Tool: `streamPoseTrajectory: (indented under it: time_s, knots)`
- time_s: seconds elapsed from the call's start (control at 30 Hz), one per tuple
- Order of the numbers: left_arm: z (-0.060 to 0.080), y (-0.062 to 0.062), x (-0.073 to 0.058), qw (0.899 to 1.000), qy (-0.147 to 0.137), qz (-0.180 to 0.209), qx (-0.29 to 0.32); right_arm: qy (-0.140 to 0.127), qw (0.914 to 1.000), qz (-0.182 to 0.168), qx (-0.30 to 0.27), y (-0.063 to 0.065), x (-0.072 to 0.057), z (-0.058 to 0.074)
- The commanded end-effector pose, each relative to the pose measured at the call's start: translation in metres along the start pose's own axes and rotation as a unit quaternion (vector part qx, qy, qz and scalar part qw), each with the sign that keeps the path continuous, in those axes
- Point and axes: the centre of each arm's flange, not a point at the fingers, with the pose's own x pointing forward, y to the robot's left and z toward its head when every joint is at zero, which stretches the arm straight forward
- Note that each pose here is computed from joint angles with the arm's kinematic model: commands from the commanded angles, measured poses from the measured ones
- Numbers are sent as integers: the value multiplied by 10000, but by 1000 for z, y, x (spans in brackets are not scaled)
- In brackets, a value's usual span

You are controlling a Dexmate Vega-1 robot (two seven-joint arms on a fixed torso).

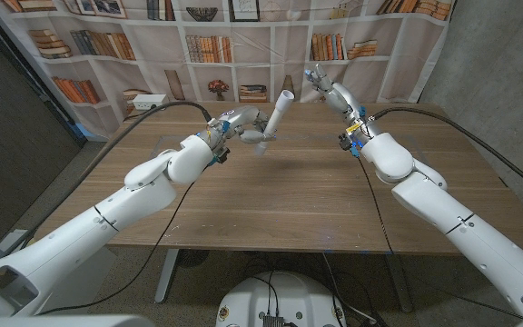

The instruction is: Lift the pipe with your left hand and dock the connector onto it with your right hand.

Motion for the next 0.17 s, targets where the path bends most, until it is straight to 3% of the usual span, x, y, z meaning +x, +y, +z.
streamPoseTrajectory:
  time_s: [0.03, 0.17]
  knots:
    - [0, 1, -9, 9999, 101, 91, -55, 146, 9998, 16, 158, -5, -2, -9]
    - [0, 0, -5, 9999, 98, 67, -98, 167, 9997, 20, 172, -5, -2, -9]
